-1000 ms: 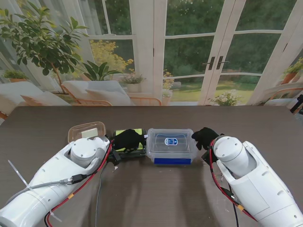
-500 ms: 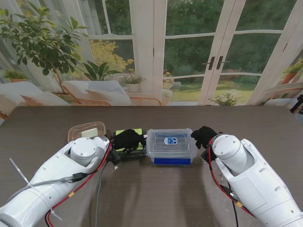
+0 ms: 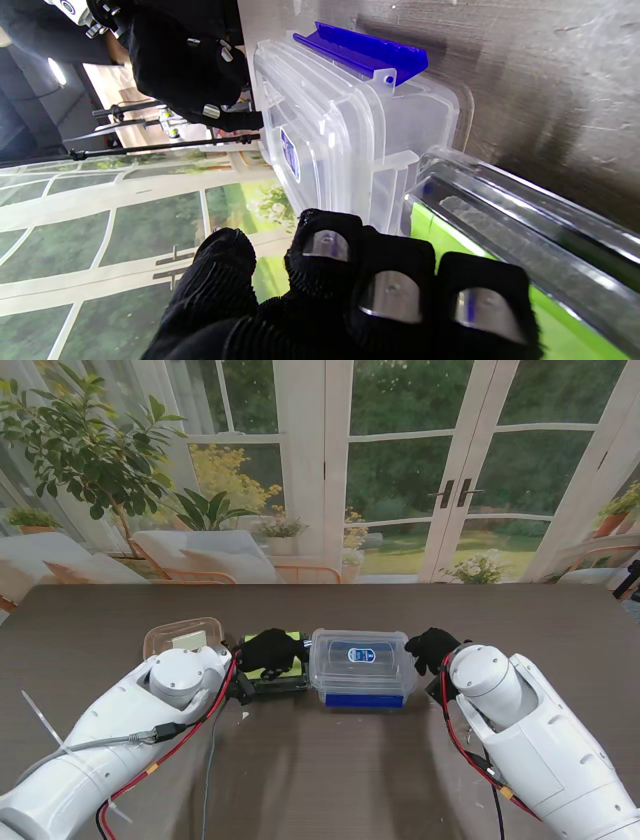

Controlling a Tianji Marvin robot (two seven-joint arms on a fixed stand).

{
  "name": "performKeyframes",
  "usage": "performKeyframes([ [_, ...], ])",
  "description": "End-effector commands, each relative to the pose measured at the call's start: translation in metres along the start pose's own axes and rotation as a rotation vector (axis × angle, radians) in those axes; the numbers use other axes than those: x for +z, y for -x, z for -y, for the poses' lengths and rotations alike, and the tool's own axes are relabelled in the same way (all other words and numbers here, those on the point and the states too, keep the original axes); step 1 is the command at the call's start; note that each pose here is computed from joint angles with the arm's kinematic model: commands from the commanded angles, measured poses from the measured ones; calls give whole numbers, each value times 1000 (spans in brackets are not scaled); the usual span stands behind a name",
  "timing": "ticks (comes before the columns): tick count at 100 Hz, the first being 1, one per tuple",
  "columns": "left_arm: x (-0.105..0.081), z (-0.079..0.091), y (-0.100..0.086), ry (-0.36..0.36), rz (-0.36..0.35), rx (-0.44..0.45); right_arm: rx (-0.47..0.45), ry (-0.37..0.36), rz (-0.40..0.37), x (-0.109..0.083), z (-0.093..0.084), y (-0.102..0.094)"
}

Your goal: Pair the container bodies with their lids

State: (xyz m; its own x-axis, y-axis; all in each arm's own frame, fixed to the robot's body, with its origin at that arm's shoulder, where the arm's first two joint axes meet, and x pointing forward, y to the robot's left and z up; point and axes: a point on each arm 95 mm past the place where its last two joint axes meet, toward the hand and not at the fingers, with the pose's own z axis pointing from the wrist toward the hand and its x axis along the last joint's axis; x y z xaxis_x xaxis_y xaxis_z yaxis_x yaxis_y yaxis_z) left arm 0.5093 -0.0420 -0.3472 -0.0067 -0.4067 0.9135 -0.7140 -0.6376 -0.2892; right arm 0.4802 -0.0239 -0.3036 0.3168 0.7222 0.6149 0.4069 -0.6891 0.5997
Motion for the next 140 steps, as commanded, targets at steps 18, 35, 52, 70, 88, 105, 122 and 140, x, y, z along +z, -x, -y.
performKeyframes([
  [18,10,-8,-15,50,-39,9,8,-27,2,1,11,2],
  [35,11,-9,-16,59,-42,14,8,-19,1,2,9,3],
  [52,12,-7,-14,68,-30,16,8,-24,0,2,11,4],
  [70,12,-7,-9,76,-12,12,12,-29,-1,2,15,6],
  [88,11,-8,-4,81,7,7,13,-33,-7,1,19,6],
  [105,10,-10,-2,83,14,6,14,-32,-3,0,20,6],
  [122,8,-10,-1,81,23,4,17,-29,-6,1,22,6],
  [140,6,-9,1,84,37,0,17,-26,-13,2,23,4],
])
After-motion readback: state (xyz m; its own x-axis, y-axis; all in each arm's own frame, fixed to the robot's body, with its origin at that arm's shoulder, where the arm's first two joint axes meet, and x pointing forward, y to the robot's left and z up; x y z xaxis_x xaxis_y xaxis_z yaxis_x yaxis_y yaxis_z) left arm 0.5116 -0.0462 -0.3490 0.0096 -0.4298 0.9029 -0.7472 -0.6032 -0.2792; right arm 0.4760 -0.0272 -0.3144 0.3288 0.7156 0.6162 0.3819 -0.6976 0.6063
